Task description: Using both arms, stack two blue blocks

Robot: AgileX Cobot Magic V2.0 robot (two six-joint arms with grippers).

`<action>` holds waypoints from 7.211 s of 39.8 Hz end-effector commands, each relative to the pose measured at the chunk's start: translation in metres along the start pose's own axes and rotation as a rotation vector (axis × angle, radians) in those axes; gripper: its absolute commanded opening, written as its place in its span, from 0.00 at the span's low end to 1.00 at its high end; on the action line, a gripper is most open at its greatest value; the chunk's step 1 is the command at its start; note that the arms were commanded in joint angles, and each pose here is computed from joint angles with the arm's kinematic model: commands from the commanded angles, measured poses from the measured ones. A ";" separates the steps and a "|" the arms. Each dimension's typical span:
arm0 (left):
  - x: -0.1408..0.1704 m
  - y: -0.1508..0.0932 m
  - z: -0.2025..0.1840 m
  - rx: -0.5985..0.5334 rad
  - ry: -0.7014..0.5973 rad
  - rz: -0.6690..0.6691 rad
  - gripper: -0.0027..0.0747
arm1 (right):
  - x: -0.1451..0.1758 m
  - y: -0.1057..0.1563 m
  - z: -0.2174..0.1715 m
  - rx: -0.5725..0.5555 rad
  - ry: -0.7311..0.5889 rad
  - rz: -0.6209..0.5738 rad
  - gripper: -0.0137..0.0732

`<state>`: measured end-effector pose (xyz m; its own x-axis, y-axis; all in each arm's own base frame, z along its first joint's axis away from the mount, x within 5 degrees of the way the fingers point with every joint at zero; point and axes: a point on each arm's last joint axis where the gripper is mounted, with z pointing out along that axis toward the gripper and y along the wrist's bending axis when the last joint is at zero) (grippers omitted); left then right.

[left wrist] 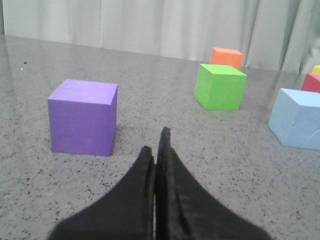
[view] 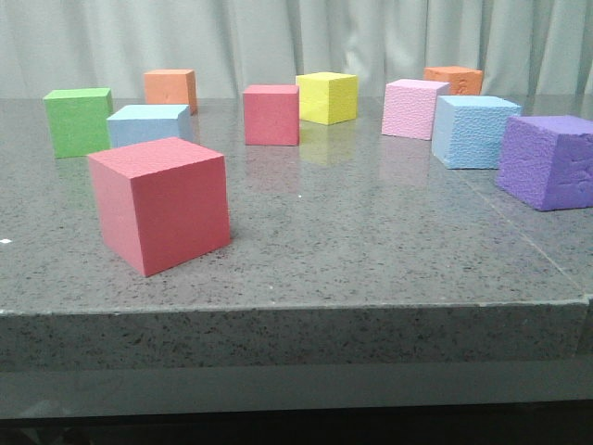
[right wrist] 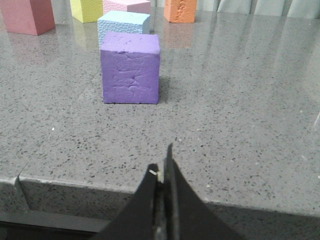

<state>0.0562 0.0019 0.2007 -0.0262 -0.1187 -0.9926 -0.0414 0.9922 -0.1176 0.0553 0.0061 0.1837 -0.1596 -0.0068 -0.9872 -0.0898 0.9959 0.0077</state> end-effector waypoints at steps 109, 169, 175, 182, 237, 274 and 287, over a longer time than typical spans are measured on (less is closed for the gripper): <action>-0.147 -0.017 0.075 -0.013 0.146 0.042 0.01 | -0.186 0.002 0.008 -0.023 -0.098 0.017 0.08; -0.150 -0.018 0.075 -0.010 0.112 0.040 0.86 | -0.226 0.005 0.180 -0.078 0.383 0.162 0.91; -0.150 -0.018 0.075 -0.010 0.112 0.040 0.86 | -0.230 0.021 0.223 -0.123 0.475 0.192 0.90; -0.150 -0.018 0.075 -0.010 0.110 0.040 0.86 | -0.225 0.038 0.268 -0.131 0.561 0.231 0.90; -0.152 -0.018 0.075 -0.008 0.092 0.040 0.86 | -0.228 0.057 0.290 -0.098 0.606 0.190 0.50; -0.152 -0.018 0.075 -0.008 0.087 0.040 0.86 | -0.191 0.187 0.291 -0.198 0.713 0.119 0.50; -0.152 -0.018 0.075 -0.008 0.087 0.040 0.86 | -0.192 0.190 0.290 -0.213 0.711 0.139 0.90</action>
<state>0.1345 0.0059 0.3318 -0.2320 -0.0791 -0.9695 -0.0596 0.9960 -0.0669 0.3586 0.2250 0.2946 -0.8360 -0.0425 -0.5471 -0.1705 0.9678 0.1854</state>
